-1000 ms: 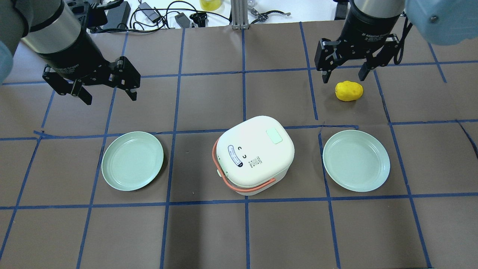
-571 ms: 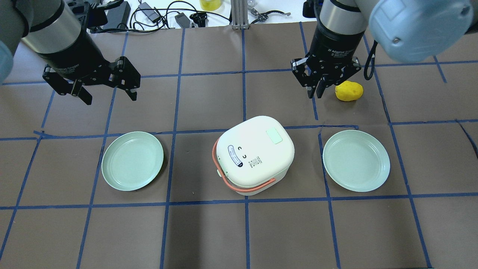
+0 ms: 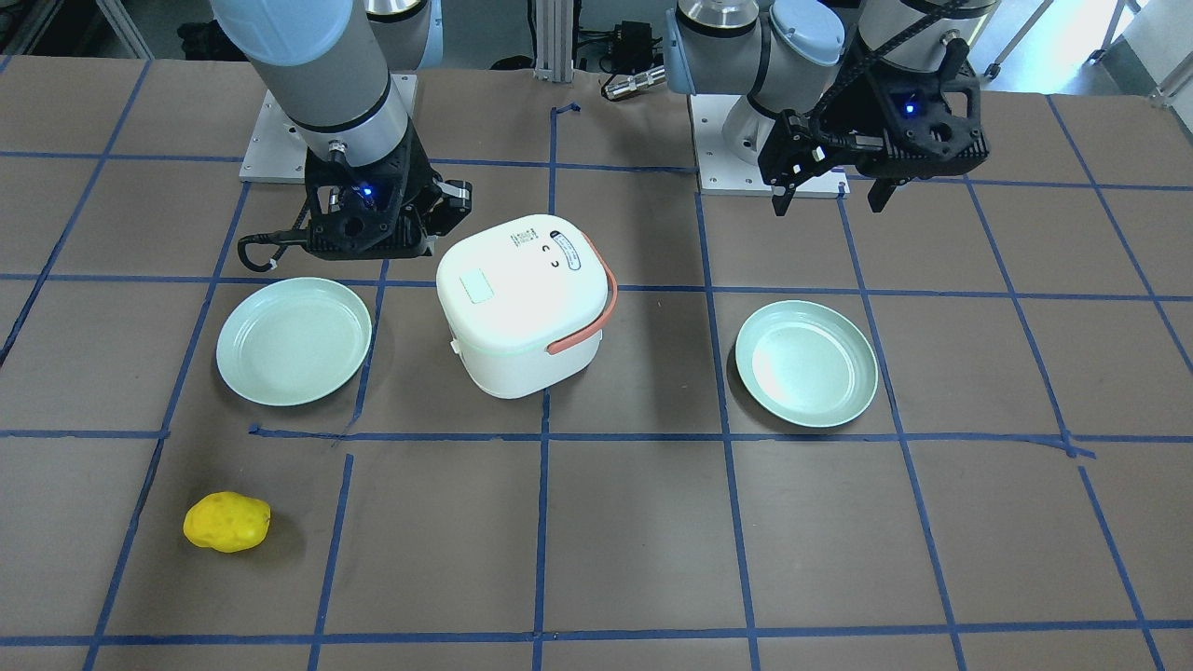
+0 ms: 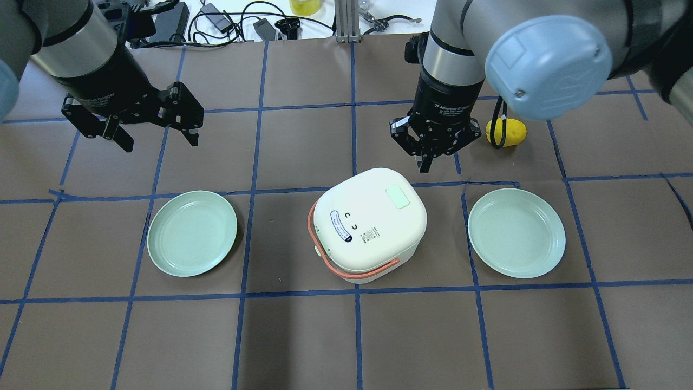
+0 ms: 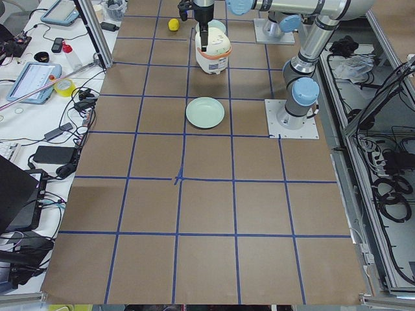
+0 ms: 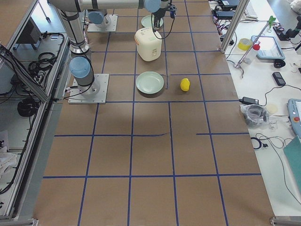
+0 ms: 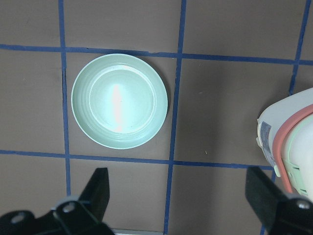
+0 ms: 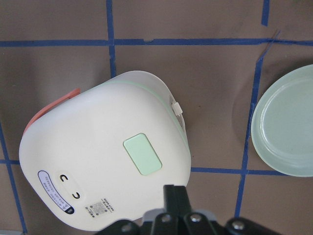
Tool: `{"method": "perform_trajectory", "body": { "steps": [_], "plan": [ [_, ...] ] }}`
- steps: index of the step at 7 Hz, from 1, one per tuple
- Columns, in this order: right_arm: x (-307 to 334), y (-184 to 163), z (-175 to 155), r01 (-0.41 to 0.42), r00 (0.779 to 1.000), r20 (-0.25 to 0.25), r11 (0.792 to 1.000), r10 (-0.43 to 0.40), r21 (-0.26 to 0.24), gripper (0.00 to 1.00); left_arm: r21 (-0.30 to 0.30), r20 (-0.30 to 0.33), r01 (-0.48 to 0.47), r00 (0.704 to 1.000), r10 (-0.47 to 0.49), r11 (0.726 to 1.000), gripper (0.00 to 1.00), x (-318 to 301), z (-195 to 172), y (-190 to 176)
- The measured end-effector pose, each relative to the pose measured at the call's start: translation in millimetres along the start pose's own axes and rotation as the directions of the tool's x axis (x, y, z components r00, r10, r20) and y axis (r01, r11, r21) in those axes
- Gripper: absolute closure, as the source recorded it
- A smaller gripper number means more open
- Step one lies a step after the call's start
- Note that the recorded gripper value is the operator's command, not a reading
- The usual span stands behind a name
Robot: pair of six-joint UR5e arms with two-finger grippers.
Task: Press rice cooker button
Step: 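Move the right gripper over the white rice cooker's lid button, then lower the right gripper and press the rice cooker's lid button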
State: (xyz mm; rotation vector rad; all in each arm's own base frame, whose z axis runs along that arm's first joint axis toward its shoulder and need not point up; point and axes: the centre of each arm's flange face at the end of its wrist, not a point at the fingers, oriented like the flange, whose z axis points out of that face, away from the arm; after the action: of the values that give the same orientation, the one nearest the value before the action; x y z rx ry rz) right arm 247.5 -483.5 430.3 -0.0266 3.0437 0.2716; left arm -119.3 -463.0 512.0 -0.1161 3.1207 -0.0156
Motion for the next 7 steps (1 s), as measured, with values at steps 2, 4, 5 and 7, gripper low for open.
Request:
{"method": "perform_trajectory", "body": {
  "steps": [2, 4, 5, 7],
  "plan": [
    [-14, -6, 21, 0.018, 1.0, 0.008, 1.0, -0.018, -0.017, 1.0, 0.0, 0.0, 0.0, 1.0, 0.0, 1.0, 0.0, 0, 0, 0],
    [-20, -11, 37, 0.027, 1.0, 0.013, 0.999, -0.026, -0.025, 1.0, 0.0, 0.0, 0.0, 1.0, 0.0, 1.0, 0.0, 0, 0, 0],
    [-20, -12, 46, 0.028, 1.0, 0.014, 0.999, -0.028, -0.023, 1.0, 0.0, 0.0, 0.0, 1.0, 0.0, 1.0, 0.0, 0, 0, 0],
    [-18, -13, 65, 0.029, 0.999, 0.017, 0.999, -0.028, -0.016, 1.0, 0.0, 0.0, 0.0, 1.0, 0.0, 1.0, 0.0, 0, 0, 0]
  ]
}}
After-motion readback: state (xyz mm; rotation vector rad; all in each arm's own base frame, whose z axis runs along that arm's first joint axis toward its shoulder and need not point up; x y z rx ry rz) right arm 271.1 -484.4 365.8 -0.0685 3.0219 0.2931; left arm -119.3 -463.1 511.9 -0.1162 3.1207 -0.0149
